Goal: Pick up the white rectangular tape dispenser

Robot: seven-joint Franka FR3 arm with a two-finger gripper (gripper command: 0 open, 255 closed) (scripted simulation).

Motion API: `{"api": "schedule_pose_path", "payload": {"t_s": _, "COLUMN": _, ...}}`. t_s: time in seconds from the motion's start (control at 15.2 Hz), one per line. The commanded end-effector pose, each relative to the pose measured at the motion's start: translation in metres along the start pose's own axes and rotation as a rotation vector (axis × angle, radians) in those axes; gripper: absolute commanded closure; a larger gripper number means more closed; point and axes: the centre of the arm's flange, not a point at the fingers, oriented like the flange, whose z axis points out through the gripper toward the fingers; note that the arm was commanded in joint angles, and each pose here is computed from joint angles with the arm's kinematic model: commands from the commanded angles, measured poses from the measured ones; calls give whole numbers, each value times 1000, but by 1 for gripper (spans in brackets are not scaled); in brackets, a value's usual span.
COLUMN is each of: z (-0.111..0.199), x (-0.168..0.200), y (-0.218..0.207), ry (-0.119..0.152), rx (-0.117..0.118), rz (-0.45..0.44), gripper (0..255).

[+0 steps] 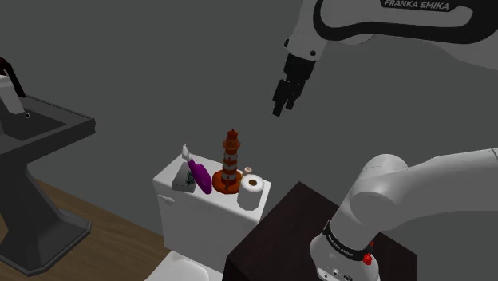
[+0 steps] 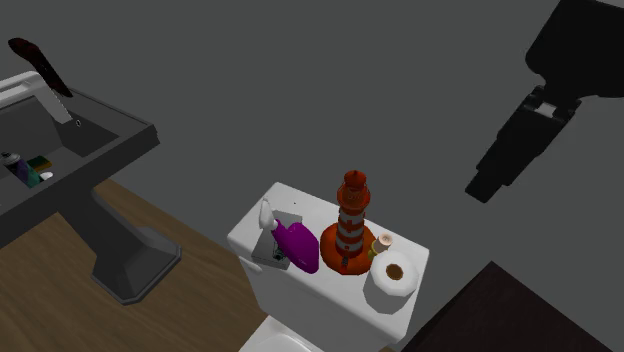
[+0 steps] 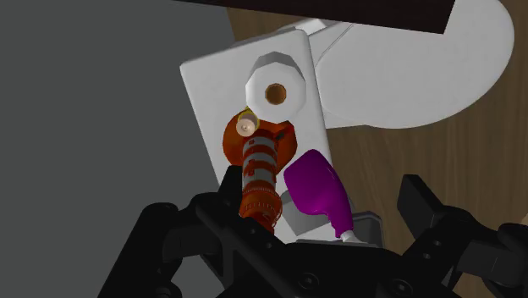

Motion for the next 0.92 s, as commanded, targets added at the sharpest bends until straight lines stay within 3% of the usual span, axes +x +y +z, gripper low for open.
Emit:
{"api": "schedule_pose_path", "payload": {"t_s": 0.0, "z": 0, "x": 0, "y": 0, "ry": 0, "rx": 0, "rz": 0, "gripper": 0}}
{"api": "schedule_pose_path", "payload": {"t_s": 0.86, "z": 128, "x": 126, "y": -38, "ry": -95, "rx": -45, "rz": -110, "gripper": 0}}
